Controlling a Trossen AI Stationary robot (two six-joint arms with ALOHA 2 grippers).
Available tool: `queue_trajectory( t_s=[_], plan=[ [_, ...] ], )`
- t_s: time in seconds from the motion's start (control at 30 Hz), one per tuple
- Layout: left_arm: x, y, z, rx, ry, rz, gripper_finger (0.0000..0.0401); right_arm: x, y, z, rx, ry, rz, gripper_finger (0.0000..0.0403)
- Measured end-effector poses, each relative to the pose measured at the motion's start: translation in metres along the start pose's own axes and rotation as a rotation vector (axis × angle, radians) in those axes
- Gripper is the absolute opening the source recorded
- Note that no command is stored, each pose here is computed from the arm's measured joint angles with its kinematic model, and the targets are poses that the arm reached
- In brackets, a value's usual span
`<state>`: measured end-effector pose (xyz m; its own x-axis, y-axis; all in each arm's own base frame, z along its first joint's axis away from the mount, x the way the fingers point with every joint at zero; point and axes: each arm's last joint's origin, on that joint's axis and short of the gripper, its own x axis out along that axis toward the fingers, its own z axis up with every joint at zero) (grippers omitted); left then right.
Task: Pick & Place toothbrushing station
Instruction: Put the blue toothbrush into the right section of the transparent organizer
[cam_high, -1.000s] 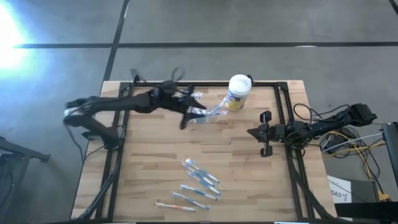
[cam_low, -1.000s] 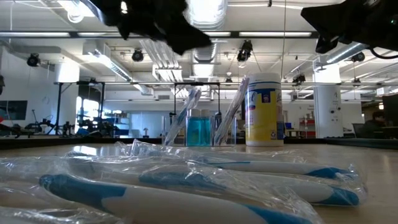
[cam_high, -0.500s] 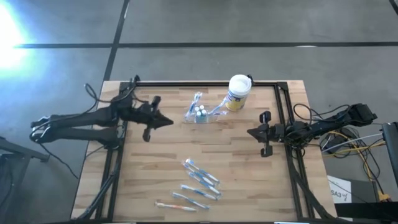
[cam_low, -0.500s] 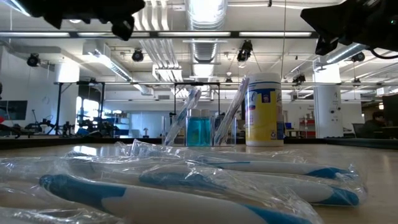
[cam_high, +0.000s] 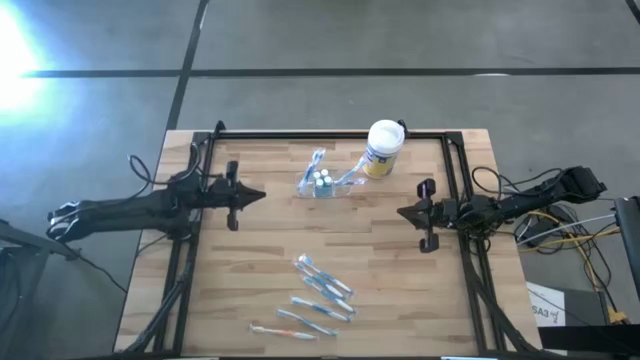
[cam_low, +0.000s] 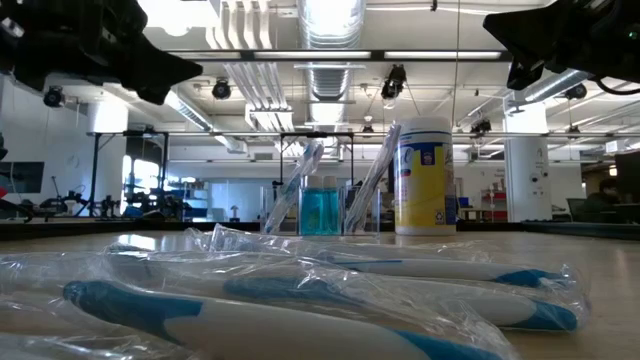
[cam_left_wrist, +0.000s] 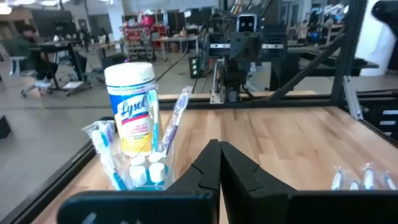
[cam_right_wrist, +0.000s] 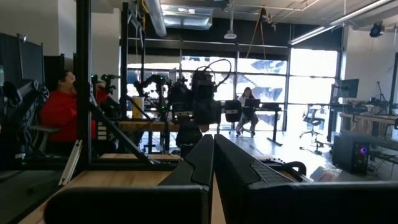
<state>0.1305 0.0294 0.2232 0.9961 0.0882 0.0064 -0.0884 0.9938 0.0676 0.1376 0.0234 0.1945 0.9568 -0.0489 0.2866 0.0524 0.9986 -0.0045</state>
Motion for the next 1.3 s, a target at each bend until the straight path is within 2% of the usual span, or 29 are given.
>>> queue_trajectory(
  t_s=[0.2,0.8,1.0,1.2,1.3],
  plan=[
    [-0.002,-0.003,-0.022,0.021,-0.064,-0.033,0.0003,0.0,0.0,0.0,-0.001,0.0,0.0,0.0008],
    [-0.005,-0.005,-0.047,-0.019,0.001,-0.033,0.0008,0.0,0.0,-0.001,-0.007,0.011,0.001,0.0008],
    [-0.006,-0.005,-0.053,-0.052,0.025,-0.034,0.0005,0.0,0.001,-0.003,0.073,0.032,0.025,0.0008],
    [-0.007,-0.006,-0.059,-0.082,0.042,-0.03,0.0008,0.014,0.01,0.002,0.16,0.184,0.045,0.0008],
    [-0.007,-0.006,-0.059,-0.104,0.043,-0.028,0.0018,0.029,0.017,0.011,0.179,0.32,-0.02,0.0008]
  ],
)
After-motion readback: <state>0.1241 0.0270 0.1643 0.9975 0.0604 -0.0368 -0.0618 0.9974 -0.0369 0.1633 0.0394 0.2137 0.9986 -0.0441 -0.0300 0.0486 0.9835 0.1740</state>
